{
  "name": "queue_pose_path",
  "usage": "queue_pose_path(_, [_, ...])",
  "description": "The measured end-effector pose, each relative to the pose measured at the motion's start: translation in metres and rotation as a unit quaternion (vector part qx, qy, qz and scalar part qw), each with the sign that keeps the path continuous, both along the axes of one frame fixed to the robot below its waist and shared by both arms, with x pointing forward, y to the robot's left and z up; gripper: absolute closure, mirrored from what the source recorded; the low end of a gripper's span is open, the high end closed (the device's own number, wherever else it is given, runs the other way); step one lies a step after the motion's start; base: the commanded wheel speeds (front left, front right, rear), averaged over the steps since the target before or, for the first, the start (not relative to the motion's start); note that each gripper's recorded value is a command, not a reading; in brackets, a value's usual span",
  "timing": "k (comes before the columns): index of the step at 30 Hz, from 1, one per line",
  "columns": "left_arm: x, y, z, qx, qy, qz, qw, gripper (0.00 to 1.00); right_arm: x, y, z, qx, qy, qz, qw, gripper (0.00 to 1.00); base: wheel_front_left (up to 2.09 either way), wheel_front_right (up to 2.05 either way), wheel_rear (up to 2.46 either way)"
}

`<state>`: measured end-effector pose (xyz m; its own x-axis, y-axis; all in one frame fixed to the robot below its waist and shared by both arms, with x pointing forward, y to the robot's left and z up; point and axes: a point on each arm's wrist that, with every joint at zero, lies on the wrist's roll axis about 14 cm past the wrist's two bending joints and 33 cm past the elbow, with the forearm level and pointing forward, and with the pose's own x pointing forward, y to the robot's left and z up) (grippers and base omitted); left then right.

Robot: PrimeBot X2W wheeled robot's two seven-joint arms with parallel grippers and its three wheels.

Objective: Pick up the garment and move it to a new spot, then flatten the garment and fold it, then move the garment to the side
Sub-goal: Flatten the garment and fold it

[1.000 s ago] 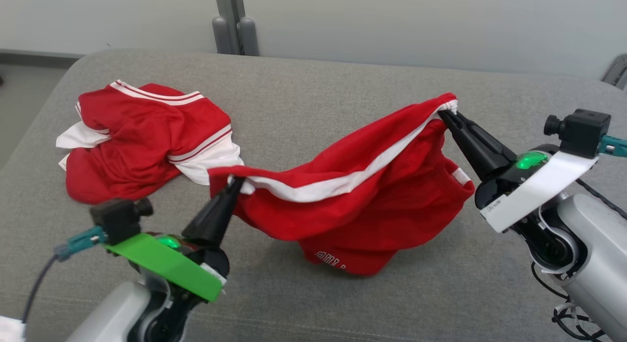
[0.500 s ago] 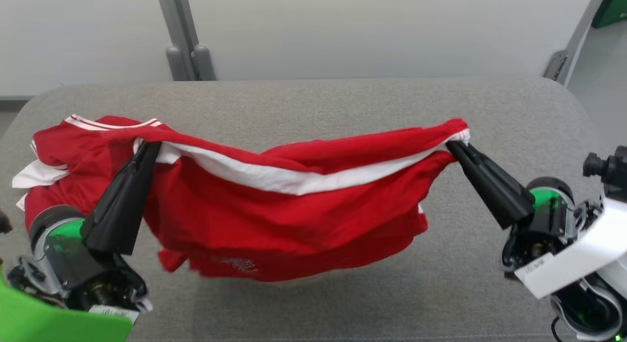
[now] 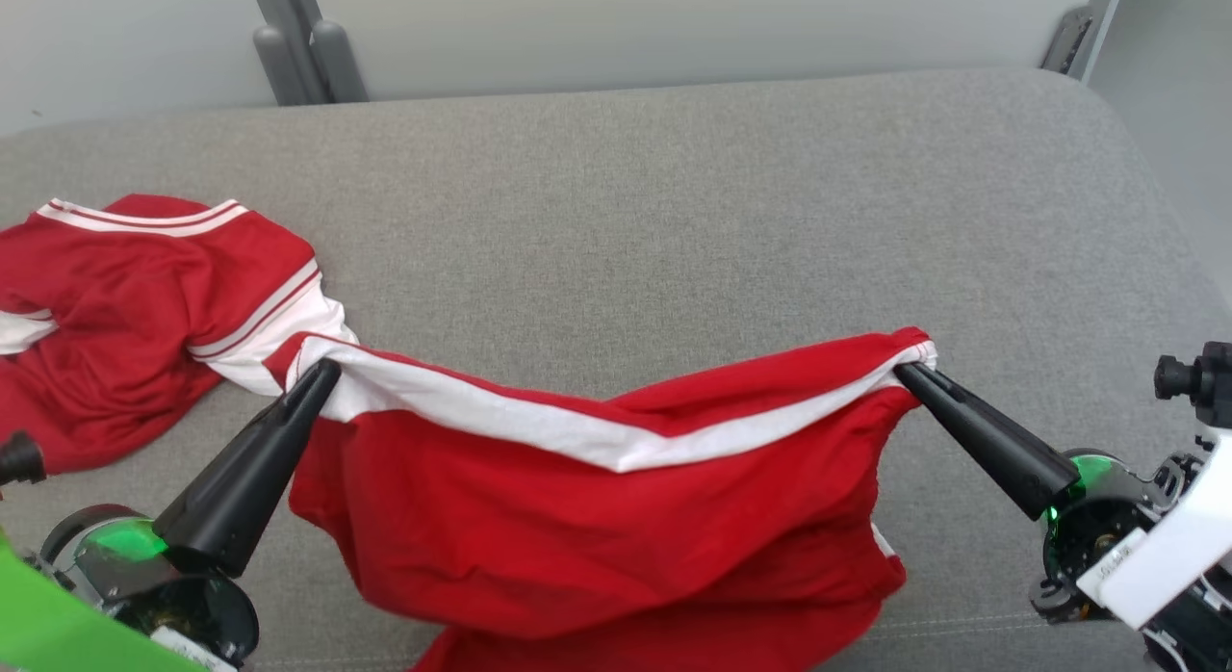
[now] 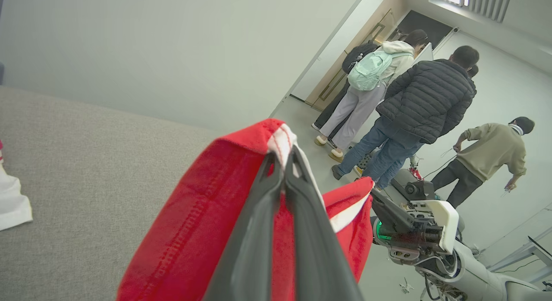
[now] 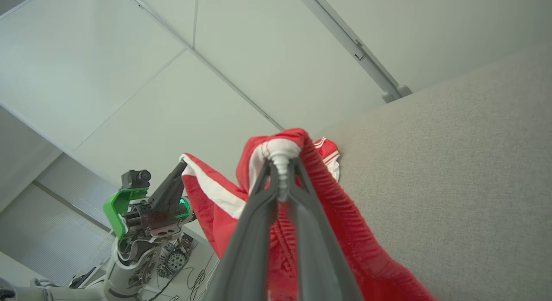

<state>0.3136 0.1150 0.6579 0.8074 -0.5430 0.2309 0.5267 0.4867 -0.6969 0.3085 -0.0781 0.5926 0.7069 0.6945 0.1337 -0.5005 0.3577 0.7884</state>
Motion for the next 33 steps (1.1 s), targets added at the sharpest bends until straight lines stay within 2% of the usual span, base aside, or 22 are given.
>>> queue_pose_path(2, [0.013,0.002,-0.018,0.001,0.046,-0.01,0.999,1.0,0.015,-0.006,-0.018,-0.008,0.049,-0.005,0.999,1.0,0.0,0.0,0.0])
queue_pose_path(4, [0.03,0.006,-0.033,0.01,0.082,-0.016,0.996,1.0,0.042,-0.015,-0.021,-0.003,0.076,-0.022,0.997,1.0,0.0,0.0,0.0])
queue_pose_path(8, [0.076,0.022,-0.048,0.038,0.115,-0.001,0.993,1.0,0.118,-0.044,0.001,-0.011,0.065,-0.094,0.993,1.0,0.0,0.0,0.0])
queue_pose_path(10, [0.102,0.029,-0.037,0.052,0.092,0.014,0.994,1.0,0.155,-0.057,0.024,-0.03,0.028,-0.133,0.99,1.0,0.0,0.0,0.0])
queue_pose_path(12, [0.127,0.03,-0.01,0.067,0.037,0.03,0.997,1.0,0.187,-0.066,0.059,-0.05,-0.039,-0.169,0.984,1.0,0.0,0.0,0.0])
queue_pose_path(16, [0.164,0.026,0.048,0.09,-0.082,0.063,0.991,1.0,0.22,-0.069,0.138,-0.026,-0.178,-0.207,0.962,1.0,0.0,0.0,0.0])
queue_pose_path(19, [0.176,0.023,0.06,0.104,-0.114,0.074,0.985,1.0,0.229,-0.065,0.154,-0.018,-0.212,-0.214,0.953,1.0,0.0,0.0,0.0])
queue_pose_path(21, [0.188,0.021,0.063,0.102,-0.133,0.086,0.982,1.0,0.238,-0.058,0.153,0.0,-0.215,-0.212,0.953,1.0,0.0,0.0,0.0])
queue_pose_path(24, [0.204,0.015,0.043,0.077,-0.119,0.096,0.985,1.0,0.254,-0.041,0.113,0.006,-0.169,-0.199,0.965,1.0,0.0,0.0,0.0])
queue_pose_path(28, [0.211,-0.016,-0.023,0.04,-0.047,0.072,0.995,1.0,0.258,-0.039,0.005,-0.042,-0.053,-0.19,0.979,1.0,0.0,0.0,0.0])
queue_pose_path(30, [0.203,-0.026,-0.073,0.03,0.016,0.065,0.997,1.0,0.25,-0.042,-0.049,-0.061,0.008,-0.191,0.98,1.0,0.0,0.0,0.0])
queue_pose_path(33, [0.181,-0.035,-0.147,0.035,0.104,0.06,0.992,1.0,0.23,-0.042,-0.113,-0.078,0.079,-0.18,0.977,1.0,0.0,0.0,0.0])
